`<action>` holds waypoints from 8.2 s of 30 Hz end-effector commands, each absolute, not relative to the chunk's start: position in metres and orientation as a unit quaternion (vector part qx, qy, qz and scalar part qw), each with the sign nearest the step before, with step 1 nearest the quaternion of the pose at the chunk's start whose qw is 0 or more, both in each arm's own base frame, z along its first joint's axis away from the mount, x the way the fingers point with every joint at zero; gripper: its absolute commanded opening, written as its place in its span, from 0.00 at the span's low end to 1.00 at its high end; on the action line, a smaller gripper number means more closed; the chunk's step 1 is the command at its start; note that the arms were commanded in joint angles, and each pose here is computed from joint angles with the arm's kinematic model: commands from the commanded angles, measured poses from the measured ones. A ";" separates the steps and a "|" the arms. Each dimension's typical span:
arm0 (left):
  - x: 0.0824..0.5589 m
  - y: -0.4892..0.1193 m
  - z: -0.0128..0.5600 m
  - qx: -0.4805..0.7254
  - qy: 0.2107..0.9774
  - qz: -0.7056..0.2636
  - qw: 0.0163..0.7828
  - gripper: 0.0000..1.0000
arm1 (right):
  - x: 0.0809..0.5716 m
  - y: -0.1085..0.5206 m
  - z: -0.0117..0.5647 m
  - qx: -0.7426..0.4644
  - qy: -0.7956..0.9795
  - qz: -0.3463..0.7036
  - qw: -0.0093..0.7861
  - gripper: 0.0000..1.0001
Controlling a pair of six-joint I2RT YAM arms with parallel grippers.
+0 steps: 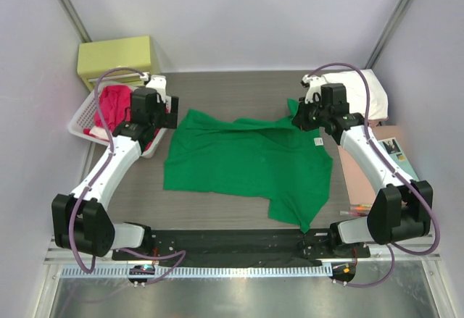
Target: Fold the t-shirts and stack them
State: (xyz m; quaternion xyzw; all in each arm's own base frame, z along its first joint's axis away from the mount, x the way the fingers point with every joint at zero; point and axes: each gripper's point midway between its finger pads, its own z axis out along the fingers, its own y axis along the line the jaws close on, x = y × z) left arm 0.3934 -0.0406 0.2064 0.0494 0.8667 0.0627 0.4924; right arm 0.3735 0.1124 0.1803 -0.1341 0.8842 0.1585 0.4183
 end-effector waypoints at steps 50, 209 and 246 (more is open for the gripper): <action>0.500 -0.134 0.030 0.003 0.957 0.007 0.289 0.49 | 0.363 0.097 0.131 -0.150 0.897 0.128 0.395 0.01; 0.430 -0.158 0.062 0.148 0.940 -0.024 0.308 0.79 | 0.454 0.078 0.067 -0.127 0.916 0.046 0.378 0.47; 0.428 -0.157 0.062 0.152 0.939 -0.024 0.306 0.79 | 0.442 0.069 0.134 -0.122 0.886 0.028 0.447 0.01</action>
